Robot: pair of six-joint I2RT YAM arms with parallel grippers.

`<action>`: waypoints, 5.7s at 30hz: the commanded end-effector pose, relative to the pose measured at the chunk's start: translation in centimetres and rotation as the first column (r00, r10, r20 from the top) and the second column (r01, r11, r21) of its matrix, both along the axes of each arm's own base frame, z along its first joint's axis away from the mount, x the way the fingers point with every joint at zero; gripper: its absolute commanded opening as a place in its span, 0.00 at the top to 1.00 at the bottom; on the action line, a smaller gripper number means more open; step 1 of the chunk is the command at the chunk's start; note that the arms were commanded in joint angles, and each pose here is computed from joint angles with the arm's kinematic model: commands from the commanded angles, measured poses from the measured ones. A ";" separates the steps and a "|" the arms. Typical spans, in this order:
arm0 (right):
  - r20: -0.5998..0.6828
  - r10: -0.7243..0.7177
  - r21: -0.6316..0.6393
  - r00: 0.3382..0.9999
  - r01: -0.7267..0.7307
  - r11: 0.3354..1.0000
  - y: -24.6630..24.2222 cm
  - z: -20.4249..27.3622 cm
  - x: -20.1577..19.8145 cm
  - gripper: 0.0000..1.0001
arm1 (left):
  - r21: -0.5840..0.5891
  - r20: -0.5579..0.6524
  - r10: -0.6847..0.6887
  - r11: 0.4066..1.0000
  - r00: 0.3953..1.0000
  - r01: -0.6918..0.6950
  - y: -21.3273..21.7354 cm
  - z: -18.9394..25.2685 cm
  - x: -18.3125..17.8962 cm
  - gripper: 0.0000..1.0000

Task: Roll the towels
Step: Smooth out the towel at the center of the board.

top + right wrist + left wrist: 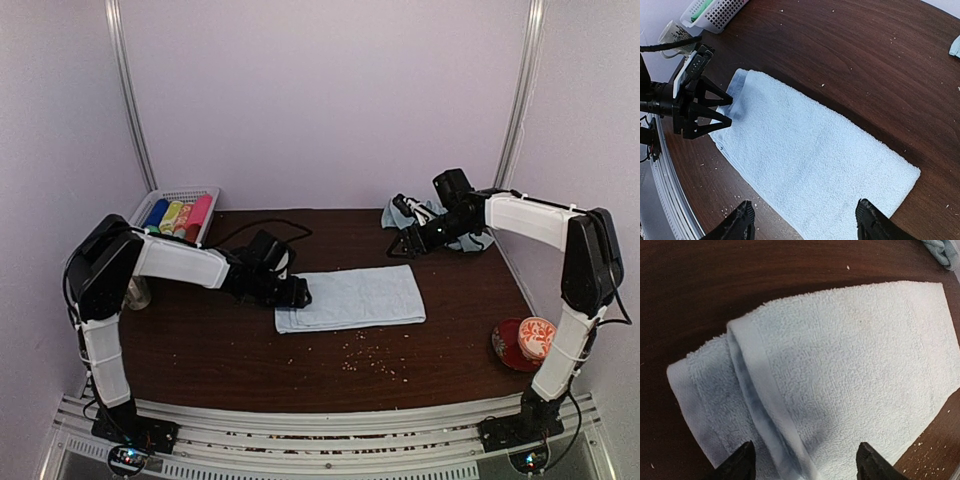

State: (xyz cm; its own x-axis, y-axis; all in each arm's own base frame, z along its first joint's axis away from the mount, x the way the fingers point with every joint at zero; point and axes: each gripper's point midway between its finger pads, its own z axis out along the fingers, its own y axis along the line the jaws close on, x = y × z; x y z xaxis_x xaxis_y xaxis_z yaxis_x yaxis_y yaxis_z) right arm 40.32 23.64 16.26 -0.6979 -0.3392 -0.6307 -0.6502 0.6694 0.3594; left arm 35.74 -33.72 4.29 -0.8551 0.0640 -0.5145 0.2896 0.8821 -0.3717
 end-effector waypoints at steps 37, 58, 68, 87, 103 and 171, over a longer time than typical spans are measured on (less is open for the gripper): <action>0.045 0.004 0.033 0.999 -0.005 0.999 -0.3 1.7 0.0 0.31 | -0.058 0.057 0.067 0.996 0.996 -0.064 -0.7 2.6 2.0 1.00; 0.055 -0.012 0.018 0.998 0.011 1.000 -0.6 1.5 0.3 0.30 | -0.074 0.151 0.141 0.989 0.978 -0.131 -0.1 8.7 1.2 1.00; 0.053 -0.018 0.012 0.998 0.017 1.000 -0.7 1.3 0.4 0.30 | -0.055 0.203 0.159 0.987 0.966 -0.151 -0.1 10.1 0.6 1.00; 0.061 -0.095 -0.062 0.994 0.098 0.993 -1.9 -0.2 1.8 0.20 | -0.054 0.334 0.171 0.985 0.927 -0.162 -1.7 15.9 -0.7 1.00; 0.061 -0.112 -0.093 0.992 0.117 0.989 -2.4 -0.9 2.1 0.15 | 0.007 0.328 0.161 0.985 0.931 -0.173 -1.5 15.1 -1.1 1.00; -0.101 0.004 0.091 0.995 0.005 0.996 0.7 -4.2 0.7 0.55 | 0.210 0.358 0.126 0.954 0.925 -0.212 -1.4 5.7 5.0 0.92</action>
